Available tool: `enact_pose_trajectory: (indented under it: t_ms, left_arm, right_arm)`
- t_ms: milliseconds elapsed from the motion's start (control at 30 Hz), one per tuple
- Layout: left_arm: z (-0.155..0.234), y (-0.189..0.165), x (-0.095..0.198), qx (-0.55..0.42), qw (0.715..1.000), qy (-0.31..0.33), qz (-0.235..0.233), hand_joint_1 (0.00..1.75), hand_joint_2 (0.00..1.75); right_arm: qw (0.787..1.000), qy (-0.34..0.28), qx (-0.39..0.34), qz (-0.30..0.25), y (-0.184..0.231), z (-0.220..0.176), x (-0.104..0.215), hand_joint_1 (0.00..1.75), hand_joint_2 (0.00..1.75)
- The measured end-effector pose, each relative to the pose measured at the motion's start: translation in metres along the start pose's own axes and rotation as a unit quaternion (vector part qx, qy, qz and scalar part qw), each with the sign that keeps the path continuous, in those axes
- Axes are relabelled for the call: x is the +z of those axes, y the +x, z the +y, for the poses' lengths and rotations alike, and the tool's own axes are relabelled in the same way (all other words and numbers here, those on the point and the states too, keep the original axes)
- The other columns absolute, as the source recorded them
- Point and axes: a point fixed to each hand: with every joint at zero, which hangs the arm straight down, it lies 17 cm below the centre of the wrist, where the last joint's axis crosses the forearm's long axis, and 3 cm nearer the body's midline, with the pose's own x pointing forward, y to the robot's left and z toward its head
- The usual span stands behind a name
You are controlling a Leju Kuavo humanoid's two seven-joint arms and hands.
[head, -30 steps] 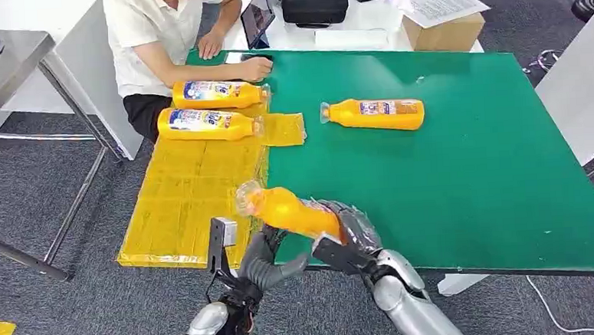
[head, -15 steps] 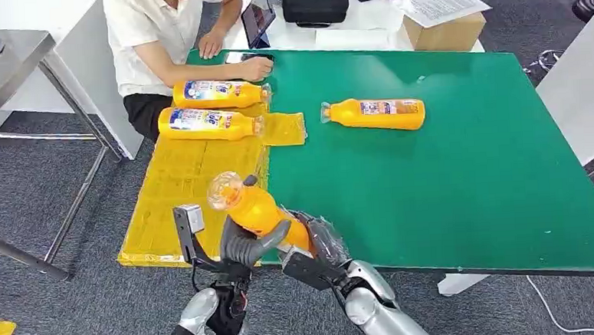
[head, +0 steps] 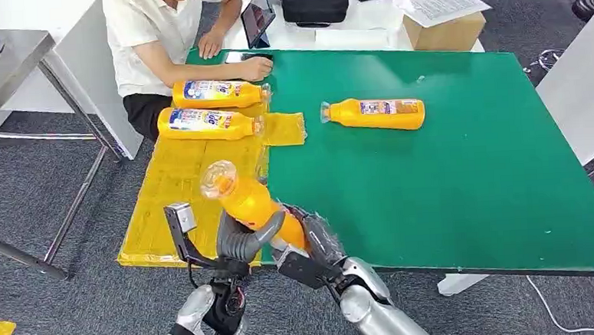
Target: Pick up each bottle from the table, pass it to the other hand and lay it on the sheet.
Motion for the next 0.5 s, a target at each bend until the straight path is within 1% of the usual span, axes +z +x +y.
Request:
enact_pose_trajectory:
  t_ms: [133,267,300,500]
  left_arm:
    - [-0.004,0.003,-0.001,0.004,1.0,-0.01,-0.004,1.75,1.75]
    - [-0.01,0.021,-0.004,-0.003,0.999,-0.023,-0.034,1.75,1.75]
    - [-0.01,0.023,-0.005,-0.005,0.999,-0.024,-0.037,1.75,1.75]
    - [-0.007,0.028,-0.006,-0.007,0.999,-0.022,-0.045,1.75,1.75]
  right_arm:
    - [1.0,-0.018,0.001,-0.02,0.01,-0.007,-0.002,0.0,0.0]
    - [0.996,-0.047,0.006,-0.075,0.034,-0.013,0.003,0.0,0.0]
    - [0.995,-0.048,0.006,-0.082,0.037,-0.013,0.004,0.0,0.0]
    - [0.994,-0.055,0.001,-0.097,0.048,-0.013,0.006,0.0,0.0]
